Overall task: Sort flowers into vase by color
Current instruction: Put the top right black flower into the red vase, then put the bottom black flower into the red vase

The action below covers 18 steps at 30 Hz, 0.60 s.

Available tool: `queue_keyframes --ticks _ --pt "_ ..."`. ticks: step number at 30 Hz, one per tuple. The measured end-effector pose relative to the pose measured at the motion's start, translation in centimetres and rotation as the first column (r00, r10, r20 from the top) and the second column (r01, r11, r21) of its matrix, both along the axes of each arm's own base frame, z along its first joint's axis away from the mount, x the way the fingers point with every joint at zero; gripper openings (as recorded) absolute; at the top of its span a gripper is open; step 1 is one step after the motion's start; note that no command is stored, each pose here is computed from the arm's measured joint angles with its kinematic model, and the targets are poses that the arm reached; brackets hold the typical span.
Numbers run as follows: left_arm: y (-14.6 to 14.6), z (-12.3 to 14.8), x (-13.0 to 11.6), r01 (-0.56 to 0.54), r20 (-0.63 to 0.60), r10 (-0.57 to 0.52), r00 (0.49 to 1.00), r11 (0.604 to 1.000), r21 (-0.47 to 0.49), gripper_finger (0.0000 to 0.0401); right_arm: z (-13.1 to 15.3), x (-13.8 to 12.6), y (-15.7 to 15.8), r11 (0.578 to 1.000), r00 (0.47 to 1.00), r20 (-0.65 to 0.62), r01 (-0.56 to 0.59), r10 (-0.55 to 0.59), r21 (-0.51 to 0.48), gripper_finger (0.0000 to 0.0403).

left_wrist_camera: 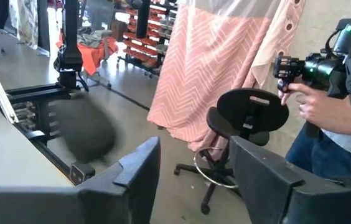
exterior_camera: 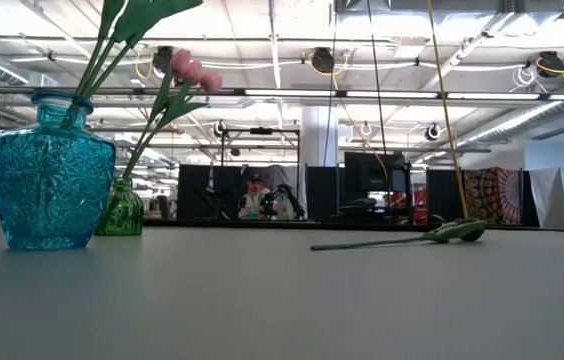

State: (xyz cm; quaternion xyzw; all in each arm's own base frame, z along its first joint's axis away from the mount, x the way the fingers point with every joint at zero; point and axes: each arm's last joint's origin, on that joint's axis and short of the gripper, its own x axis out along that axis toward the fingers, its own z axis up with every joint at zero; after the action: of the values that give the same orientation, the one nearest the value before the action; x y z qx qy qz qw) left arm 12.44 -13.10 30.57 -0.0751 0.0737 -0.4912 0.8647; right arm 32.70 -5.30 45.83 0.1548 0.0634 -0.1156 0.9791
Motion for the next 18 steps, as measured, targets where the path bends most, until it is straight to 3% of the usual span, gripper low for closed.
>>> queue_keyframes --ticks 18 --pt "3.5 2.3 -3.3 -0.086 0.082 0.095 0.992 0.991 -0.107 0.0201 0.0 0.0 0.0 1.0 1.0 -0.001 0.0 0.0 0.0 0.0199"
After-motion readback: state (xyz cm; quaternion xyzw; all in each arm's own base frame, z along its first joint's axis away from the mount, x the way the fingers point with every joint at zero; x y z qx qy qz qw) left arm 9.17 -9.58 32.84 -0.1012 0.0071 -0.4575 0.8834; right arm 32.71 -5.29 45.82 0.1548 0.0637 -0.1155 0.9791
